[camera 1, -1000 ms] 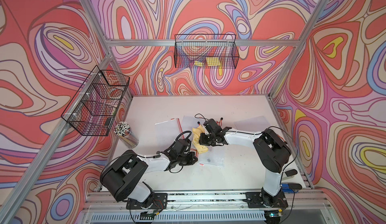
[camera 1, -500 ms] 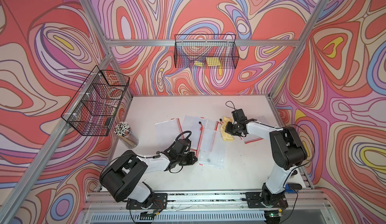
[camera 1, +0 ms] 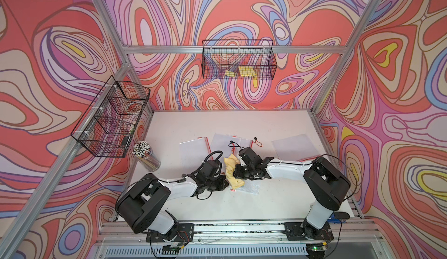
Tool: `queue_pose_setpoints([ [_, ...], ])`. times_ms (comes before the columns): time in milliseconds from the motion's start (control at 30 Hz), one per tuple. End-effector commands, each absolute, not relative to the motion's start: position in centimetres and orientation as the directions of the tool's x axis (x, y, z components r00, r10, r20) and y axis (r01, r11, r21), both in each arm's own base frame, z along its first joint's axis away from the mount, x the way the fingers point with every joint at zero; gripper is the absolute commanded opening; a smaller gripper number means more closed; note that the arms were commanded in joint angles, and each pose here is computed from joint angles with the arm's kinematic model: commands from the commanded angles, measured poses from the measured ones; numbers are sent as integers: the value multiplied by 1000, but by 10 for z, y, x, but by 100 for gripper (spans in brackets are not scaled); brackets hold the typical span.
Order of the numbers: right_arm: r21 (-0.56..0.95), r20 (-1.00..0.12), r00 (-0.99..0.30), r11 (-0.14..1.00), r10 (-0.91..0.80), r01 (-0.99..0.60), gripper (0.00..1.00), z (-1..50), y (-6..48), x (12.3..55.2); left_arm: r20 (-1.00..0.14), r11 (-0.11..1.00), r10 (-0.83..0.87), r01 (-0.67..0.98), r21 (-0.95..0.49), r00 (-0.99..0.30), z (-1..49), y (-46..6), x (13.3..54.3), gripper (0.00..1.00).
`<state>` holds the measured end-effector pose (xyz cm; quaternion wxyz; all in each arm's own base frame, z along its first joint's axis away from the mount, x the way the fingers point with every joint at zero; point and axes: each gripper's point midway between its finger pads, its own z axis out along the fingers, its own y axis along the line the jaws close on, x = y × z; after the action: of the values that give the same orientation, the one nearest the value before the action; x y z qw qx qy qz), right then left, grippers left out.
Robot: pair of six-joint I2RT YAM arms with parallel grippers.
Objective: Wipe the document bag
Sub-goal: Wipe the dirt from the document bag.
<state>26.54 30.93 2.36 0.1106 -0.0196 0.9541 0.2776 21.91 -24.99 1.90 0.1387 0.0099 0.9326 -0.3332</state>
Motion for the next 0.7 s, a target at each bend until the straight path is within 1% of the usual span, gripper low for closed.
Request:
queue_pose_setpoints([
  [0, 462, -165, -982, 887, 89, 3, 0, -3, 287, 262, -266, 818, -60, 106, -566, -962, 15, -240, 217, 0],
  [100, 380, -168, -979, 924, 120, 48, 0, -7, 248, 262, -275, 825, -64, 104, -555, -959, 17, -236, 217, 0],
  [167, 346, -167, -970, 932, 179, 112, 0, -7, 210, 266, -283, 834, -68, 102, -543, -957, 17, -231, 216, 0],
  [300, 315, -173, -943, 923, 285, 221, 0, 2, 143, 270, -296, 838, -73, 103, -537, -953, 20, -228, 216, 0],
  [367, 311, -191, -934, 921, 301, 233, 0, 12, 129, 270, -294, 837, -74, 101, -537, -953, 20, -228, 215, 0],
  [400, 311, -207, -931, 923, 299, 227, 0, 19, 128, 272, -293, 836, -75, 100, -540, -953, 19, -228, 216, 0],
  [433, 346, -208, -931, 913, 298, 215, 0, 26, 134, 273, -290, 834, -77, 98, -543, -954, 18, -229, 216, 0],
  [467, 392, -201, -934, 898, 294, 198, 0, 32, 146, 273, -291, 834, -78, 98, -544, -954, 18, -230, 216, 0],
  [533, 451, -228, -940, 883, 253, 128, 0, 47, 182, 272, -285, 834, -77, 95, -544, -955, 15, -231, 217, 0],
  [667, 440, -269, -957, 898, 112, -19, 0, 58, 254, 254, -278, 829, -82, 90, -552, -957, 15, -234, 219, 0],
])
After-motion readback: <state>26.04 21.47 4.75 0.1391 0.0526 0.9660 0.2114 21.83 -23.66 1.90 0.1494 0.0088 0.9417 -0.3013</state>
